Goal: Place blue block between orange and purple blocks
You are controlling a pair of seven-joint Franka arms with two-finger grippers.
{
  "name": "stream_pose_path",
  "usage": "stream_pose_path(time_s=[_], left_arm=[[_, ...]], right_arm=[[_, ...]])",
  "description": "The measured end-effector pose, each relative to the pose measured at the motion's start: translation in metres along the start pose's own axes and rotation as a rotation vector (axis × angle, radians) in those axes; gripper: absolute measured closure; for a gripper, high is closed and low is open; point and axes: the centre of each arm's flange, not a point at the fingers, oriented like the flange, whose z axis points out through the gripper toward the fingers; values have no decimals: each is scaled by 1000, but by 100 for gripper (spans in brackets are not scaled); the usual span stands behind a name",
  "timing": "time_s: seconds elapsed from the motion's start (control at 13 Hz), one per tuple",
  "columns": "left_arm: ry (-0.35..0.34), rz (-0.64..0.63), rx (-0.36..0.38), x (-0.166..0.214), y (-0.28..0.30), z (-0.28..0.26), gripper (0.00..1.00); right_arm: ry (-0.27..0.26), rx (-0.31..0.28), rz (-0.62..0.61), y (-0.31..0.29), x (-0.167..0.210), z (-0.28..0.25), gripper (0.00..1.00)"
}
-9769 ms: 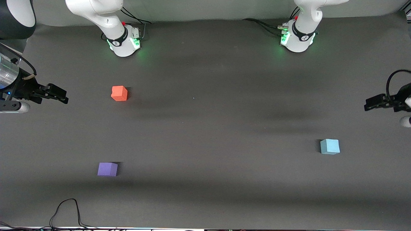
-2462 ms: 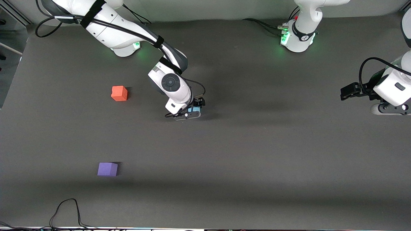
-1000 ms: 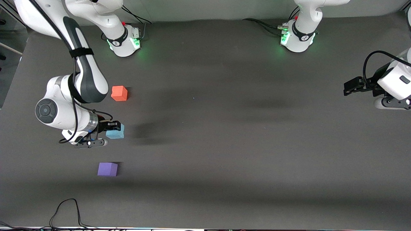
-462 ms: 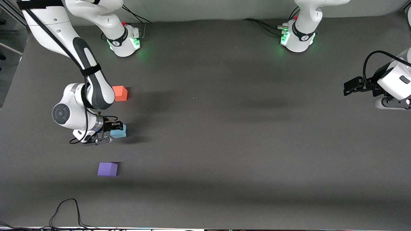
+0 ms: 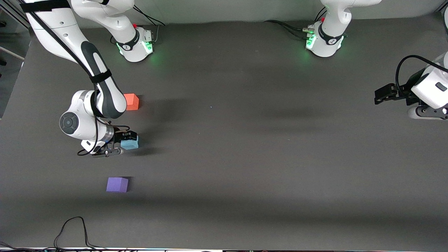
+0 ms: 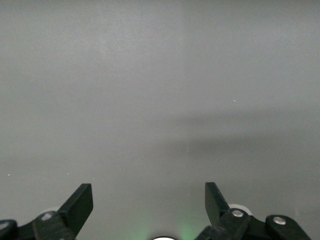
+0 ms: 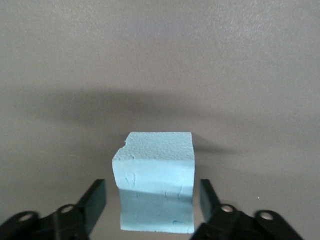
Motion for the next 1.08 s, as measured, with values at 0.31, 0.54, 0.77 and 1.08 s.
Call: stream_pose_path(time_s=[0.31, 0.54, 0.77, 1.08], left_arm=[[1, 0, 0, 0, 0, 0, 0], [2, 0, 0, 0, 0, 0, 0], [4, 0, 0, 0, 0, -1, 0], [5, -1, 0, 0, 0, -1, 0]], right_arm=[[33, 30, -24, -16, 14, -73, 0], [60, 64, -24, -32, 18, -178, 0], [98, 52, -39, -51, -7, -258, 0], [98, 48, -55, -55, -63, -346, 0]])
